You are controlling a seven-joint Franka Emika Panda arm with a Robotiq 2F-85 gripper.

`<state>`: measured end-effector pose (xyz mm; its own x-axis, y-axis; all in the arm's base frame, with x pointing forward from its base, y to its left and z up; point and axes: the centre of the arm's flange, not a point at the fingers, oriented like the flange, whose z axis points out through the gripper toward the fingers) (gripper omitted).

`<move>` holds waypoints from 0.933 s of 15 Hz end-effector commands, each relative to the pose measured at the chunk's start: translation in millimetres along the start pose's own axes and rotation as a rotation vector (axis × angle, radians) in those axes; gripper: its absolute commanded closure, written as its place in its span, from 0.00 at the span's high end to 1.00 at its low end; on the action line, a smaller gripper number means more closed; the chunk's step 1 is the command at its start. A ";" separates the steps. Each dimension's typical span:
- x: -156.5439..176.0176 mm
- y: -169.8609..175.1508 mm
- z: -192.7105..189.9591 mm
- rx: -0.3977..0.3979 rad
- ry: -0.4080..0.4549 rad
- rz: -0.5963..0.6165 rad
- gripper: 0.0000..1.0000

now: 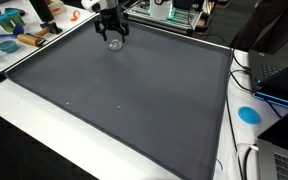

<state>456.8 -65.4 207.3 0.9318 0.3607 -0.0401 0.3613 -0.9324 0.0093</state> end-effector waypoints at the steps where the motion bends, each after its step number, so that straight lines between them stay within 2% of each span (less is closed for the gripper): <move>1: -3.3 -3.0 7.8 -0.022 0.002 0.006 0.95; 2: -2.9 -3.0 8.0 -0.026 0.003 0.005 0.89; 3: -2.5 -3.0 8.6 -0.028 0.002 0.005 0.79; 4: -2.3 -3.0 9.0 -0.029 0.002 0.005 0.78; 6: -2.2 -3.2 9.9 -0.031 -0.001 0.006 0.56; 10: -1.3 -3.6 11.1 -0.031 -0.001 0.004 0.22; 12: -0.5 -3.9 10.7 -0.031 0.001 0.003 0.07; 14: 0.3 -3.8 9.9 -0.033 0.002 0.001 0.00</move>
<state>458.6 -63.5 205.3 0.9318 0.3610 -0.0381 0.3621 -0.9317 0.0272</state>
